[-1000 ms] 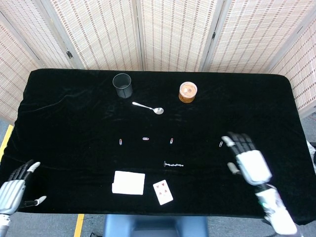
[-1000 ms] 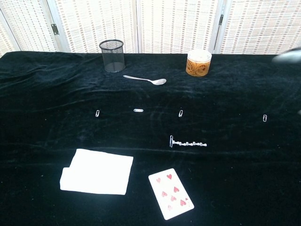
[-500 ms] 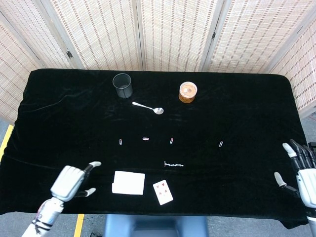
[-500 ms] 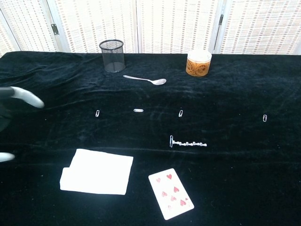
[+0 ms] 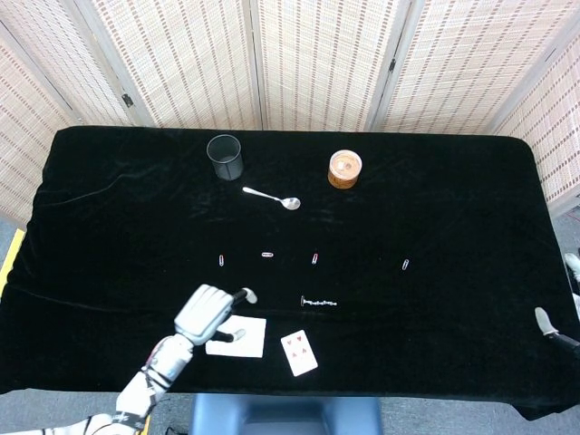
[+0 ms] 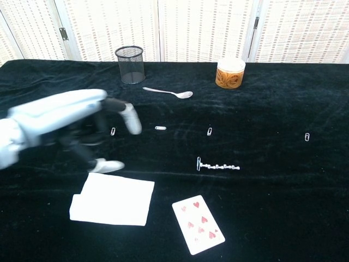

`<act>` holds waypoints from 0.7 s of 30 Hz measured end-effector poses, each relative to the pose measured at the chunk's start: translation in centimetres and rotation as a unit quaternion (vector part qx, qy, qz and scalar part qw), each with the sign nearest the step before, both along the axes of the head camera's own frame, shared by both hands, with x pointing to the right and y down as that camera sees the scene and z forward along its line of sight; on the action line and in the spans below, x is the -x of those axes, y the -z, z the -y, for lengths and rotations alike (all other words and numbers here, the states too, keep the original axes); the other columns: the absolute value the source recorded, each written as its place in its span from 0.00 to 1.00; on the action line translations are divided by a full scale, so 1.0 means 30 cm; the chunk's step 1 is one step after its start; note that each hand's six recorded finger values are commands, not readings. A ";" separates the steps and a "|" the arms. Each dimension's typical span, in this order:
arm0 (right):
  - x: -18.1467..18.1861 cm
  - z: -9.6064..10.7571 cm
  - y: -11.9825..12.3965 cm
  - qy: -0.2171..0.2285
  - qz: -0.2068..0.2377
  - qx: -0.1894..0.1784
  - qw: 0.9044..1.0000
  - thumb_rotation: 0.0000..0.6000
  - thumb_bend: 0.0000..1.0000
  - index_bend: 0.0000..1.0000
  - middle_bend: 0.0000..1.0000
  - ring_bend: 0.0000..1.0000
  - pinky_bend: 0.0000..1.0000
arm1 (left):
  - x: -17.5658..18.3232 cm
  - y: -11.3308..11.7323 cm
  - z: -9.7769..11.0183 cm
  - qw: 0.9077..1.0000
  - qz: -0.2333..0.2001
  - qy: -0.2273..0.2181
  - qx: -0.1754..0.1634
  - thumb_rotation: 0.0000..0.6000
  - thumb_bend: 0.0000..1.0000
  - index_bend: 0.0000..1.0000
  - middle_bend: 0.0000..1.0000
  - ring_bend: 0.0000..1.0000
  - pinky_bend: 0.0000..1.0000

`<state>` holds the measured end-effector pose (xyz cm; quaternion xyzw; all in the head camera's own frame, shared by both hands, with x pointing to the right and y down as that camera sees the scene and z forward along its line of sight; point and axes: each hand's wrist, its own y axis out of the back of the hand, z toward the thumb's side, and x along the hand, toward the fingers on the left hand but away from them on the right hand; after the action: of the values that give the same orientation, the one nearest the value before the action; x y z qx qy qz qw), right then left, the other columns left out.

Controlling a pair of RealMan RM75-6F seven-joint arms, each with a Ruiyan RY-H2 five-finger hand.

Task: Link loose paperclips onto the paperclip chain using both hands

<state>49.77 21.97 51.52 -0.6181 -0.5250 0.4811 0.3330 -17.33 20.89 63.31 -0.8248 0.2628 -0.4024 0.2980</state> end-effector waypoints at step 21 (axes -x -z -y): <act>-0.281 -0.069 0.032 -0.124 0.039 0.014 0.991 1.00 0.37 0.01 0.00 0.00 0.00 | -0.420 -0.189 0.046 0.996 0.033 -0.065 0.042 1.00 0.34 0.39 1.00 1.00 1.00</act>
<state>58.20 24.04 50.56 -0.5712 -0.6032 0.5018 0.2412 -4.74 19.53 68.97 -0.8380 0.1818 -0.4198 0.2974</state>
